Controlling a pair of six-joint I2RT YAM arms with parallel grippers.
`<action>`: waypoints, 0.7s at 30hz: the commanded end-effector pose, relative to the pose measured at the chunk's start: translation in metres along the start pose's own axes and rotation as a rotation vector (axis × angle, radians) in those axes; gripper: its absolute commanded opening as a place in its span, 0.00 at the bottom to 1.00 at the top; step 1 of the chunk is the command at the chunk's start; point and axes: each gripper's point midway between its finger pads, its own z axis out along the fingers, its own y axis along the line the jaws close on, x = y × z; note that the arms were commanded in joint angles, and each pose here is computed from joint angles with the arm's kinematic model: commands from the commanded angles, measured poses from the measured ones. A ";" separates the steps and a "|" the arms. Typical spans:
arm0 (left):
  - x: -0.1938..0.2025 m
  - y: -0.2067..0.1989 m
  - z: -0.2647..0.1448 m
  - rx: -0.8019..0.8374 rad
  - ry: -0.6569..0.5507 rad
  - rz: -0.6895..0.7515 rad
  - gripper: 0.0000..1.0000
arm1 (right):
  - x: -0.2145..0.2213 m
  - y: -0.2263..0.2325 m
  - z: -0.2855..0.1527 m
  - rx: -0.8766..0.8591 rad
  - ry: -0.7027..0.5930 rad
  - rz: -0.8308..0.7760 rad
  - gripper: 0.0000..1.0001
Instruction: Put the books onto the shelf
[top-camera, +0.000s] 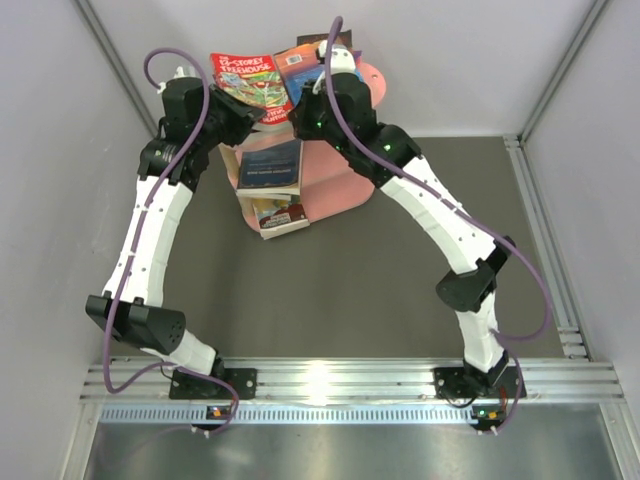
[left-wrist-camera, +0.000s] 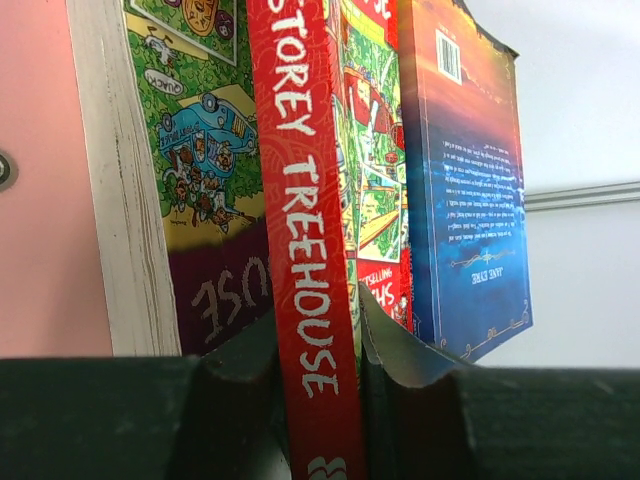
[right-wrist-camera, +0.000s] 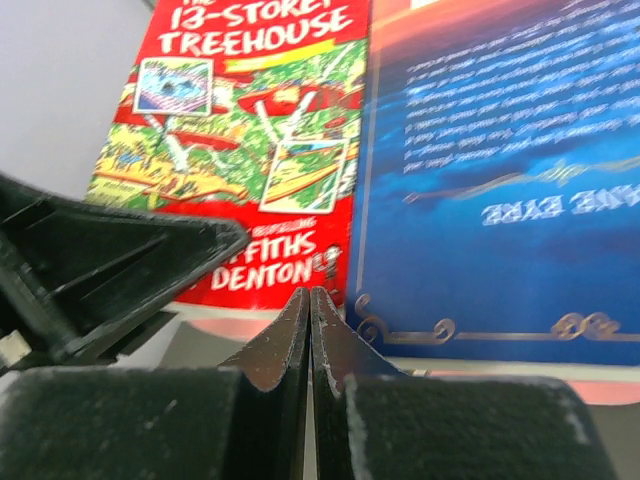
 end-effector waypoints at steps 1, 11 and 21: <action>0.035 0.065 0.016 -0.213 0.140 0.048 0.08 | -0.019 0.024 -0.012 -0.047 -0.065 -0.006 0.00; 0.033 0.072 0.015 -0.229 0.141 0.046 0.06 | 0.003 -0.005 -0.010 0.172 -0.055 -0.188 0.00; 0.034 0.074 0.017 -0.229 0.145 0.034 0.06 | -0.005 -0.024 -0.004 0.278 -0.101 -0.264 0.00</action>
